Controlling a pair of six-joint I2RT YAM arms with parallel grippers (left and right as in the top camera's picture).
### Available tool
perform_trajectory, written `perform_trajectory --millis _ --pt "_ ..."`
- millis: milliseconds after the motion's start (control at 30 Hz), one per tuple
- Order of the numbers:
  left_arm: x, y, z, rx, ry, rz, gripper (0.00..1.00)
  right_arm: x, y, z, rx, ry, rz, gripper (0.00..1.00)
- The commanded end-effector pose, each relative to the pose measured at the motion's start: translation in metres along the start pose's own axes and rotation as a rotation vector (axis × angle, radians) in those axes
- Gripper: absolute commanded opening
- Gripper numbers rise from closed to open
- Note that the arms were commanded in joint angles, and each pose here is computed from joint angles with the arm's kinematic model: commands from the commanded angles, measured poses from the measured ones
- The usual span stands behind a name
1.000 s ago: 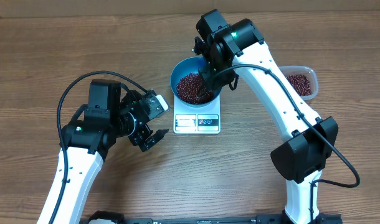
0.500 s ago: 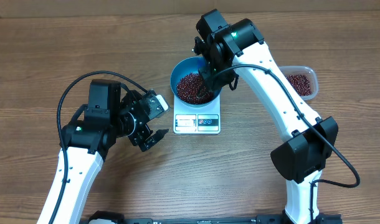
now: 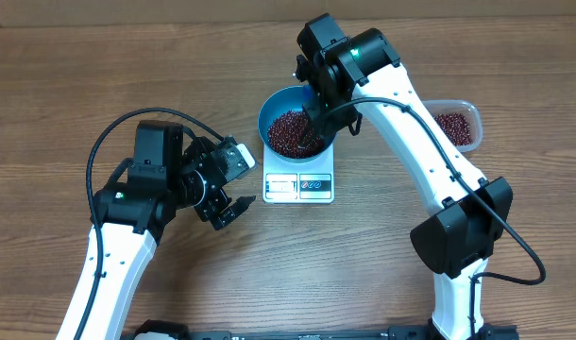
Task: Scoop item into bowl and weigh 150g on scale
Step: 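Tilt the scoop over the teal bowl to pour beans in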
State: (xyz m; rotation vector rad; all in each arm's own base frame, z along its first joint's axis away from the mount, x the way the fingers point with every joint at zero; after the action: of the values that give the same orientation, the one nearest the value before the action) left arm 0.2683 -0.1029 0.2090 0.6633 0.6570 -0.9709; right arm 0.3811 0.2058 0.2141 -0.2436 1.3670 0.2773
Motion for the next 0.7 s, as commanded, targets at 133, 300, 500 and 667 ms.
perform_trajectory --millis 133,300,500,667 --pt "0.0021 -0.0004 -0.0030 0.011 0.006 -0.007 0.99 -0.0266 -0.0023 0.0045 -0.002 -0.080 -0.007 0.04" --pt "0.0021 -0.0004 -0.0030 0.011 0.006 -0.007 1.00 -0.0266 -0.0022 0.0045 -0.002 -0.080 -0.007 0.04" --pt "0.0021 -0.0004 -0.0030 0.011 0.006 -0.007 1.00 -0.0266 -0.0016 0.0044 -0.002 -0.079 -0.003 0.04" --pt "0.0021 -0.0004 -0.0030 0.011 0.006 -0.007 1.00 -0.0265 -0.0012 0.0041 -0.002 -0.078 0.001 0.04"
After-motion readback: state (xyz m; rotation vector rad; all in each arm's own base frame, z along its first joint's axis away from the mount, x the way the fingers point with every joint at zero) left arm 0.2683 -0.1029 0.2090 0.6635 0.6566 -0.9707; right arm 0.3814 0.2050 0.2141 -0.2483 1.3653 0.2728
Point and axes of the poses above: each gripper's point midway between its finger pads, its own x axis out along the fingers, its own y axis along the line the jaws close on, z = x × y, the point moved 4 cm from there along -x, back along the fingers, and after that the axes turned 10 degrees about x, right-handed, at the moved point
